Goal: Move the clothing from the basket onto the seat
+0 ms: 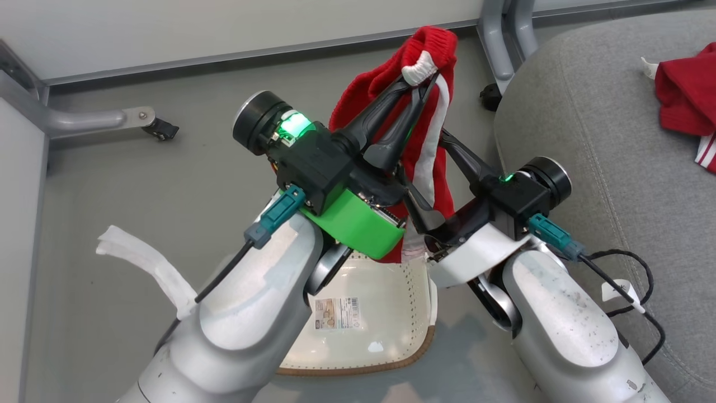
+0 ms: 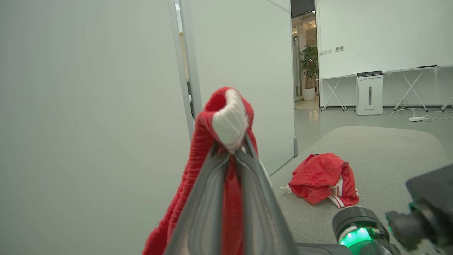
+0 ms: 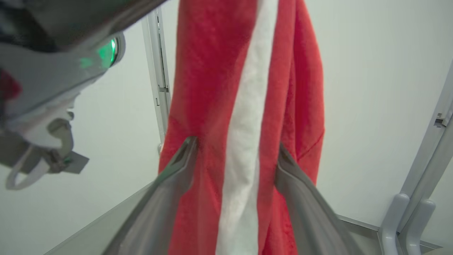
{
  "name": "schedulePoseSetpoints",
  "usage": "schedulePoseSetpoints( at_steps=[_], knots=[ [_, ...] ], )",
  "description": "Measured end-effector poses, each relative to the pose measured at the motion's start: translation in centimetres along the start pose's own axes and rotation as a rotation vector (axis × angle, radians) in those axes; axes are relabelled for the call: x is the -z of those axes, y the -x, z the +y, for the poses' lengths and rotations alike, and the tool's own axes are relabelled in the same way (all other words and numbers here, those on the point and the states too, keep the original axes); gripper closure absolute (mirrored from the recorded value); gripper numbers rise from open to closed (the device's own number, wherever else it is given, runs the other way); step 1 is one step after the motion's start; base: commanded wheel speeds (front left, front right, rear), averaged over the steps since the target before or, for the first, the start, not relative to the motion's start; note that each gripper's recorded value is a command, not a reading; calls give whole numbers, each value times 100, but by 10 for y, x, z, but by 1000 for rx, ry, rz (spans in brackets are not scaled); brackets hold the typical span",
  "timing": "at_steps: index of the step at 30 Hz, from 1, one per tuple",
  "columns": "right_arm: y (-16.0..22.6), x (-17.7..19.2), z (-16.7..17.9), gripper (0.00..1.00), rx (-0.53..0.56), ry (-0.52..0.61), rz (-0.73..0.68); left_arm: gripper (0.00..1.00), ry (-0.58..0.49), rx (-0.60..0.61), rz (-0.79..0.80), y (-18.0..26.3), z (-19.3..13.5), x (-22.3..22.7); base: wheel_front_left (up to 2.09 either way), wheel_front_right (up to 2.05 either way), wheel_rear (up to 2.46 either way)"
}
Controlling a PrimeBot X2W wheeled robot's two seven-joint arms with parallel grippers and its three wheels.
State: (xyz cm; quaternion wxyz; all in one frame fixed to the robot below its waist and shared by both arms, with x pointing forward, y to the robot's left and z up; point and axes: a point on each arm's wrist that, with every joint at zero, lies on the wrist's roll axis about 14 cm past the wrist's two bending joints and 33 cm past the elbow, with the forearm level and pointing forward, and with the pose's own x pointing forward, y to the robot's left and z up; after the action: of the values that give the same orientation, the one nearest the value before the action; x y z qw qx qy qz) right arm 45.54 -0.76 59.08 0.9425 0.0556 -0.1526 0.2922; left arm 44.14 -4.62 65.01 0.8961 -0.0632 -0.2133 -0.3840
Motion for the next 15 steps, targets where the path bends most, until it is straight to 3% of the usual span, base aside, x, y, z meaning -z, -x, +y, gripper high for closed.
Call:
schedulePoseSetpoints(
  at_steps=[4, 5, 6, 15],
  knots=[
    [-1, 16, -1, 0, -1, -15, 43, 100, 10, 3, -1, 1, -3, 0, 0, 0, 0],
    [-1, 20, -1, 30, 1, -26, 54, 100, 12, 1, -1, 1, -3, 0, 0, 0, 0],
    [-1, 21, -1, 100, 2, -34, 58, 100, 12, -1, -1, 2, -2, 0, 0, 0, 0],
    [-1, 25, -1, 100, 6, -54, 65, 100, 18, -2, 4, 2, -3, 3, 0, 0, 0]
  ],
)
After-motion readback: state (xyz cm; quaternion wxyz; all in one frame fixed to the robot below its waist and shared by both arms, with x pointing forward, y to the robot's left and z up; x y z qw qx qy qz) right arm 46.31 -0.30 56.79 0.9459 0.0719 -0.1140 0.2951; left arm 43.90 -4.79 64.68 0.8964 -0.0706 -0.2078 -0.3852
